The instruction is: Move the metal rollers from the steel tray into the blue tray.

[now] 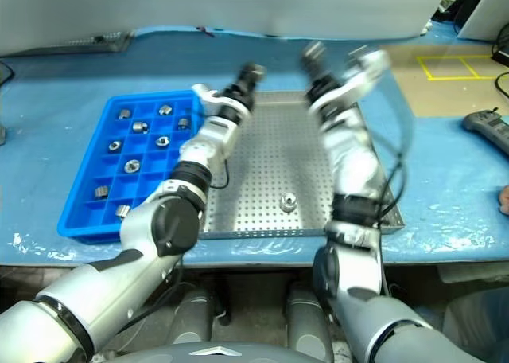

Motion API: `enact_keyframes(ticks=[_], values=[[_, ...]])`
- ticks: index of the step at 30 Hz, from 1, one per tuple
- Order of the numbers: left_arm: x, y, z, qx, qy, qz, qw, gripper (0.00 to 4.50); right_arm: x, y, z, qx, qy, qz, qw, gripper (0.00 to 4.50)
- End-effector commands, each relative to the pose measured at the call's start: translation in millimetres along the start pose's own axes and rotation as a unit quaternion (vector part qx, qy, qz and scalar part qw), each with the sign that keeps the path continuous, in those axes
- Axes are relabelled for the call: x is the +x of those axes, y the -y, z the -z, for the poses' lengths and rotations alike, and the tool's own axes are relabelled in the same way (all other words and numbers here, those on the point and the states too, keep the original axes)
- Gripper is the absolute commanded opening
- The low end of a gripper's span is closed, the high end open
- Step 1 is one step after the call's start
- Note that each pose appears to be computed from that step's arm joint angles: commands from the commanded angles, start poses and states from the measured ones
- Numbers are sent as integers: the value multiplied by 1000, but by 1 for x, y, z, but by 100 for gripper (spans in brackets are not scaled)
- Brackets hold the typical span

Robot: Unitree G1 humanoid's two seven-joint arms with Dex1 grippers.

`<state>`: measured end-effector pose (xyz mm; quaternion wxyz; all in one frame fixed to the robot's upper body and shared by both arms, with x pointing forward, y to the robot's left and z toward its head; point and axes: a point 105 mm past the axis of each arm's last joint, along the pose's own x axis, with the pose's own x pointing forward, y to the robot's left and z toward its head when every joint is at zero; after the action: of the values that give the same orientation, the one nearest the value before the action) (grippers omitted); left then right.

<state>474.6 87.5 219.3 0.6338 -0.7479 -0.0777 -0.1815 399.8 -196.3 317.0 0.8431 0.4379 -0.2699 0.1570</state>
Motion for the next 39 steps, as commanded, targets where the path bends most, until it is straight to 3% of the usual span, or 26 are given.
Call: enact_keyframes(ticks=[1,4,6,10,13,16,21,27,33,35,39], values=[[1,23,-56,36,78,35,996,137,-14,26,-19,-11,25,38,999,161],[4,45,-70,77,83,70,991,137,-16,21,-6,-32,-4,29,999,161],[5,65,-58,204,28,120,971,137,-16,17,21,-153,-85,11,984,161],[-5,78,-31,404,-72,188,892,137,-25,15,61,-274,-200,-34,940,161],[-24,84,-22,524,-153,234,804,137,-35,12,86,-313,-280,-85,903,161],[-46,77,-34,620,-210,235,718,137,-45,14,107,-345,-350,-127,862,161],[-89,70,-72,687,-273,190,647,137,-48,17,130,-347,-392,-164,836,161],[-134,70,-98,707,-277,129,638,137,-47,13,165,-306,-415,-189,836,161],[-168,55,-104,721,-288,74,626,137,-51,6,194,-274,-432,-213,832,161],[-173,49,-105,718,-286,61,632,137,-50,5,199,-268,-432,-216,834,161],[-180,32,-101,724,-307,46,616,137,-53,5,206,-262,-432,-218,835,161]])
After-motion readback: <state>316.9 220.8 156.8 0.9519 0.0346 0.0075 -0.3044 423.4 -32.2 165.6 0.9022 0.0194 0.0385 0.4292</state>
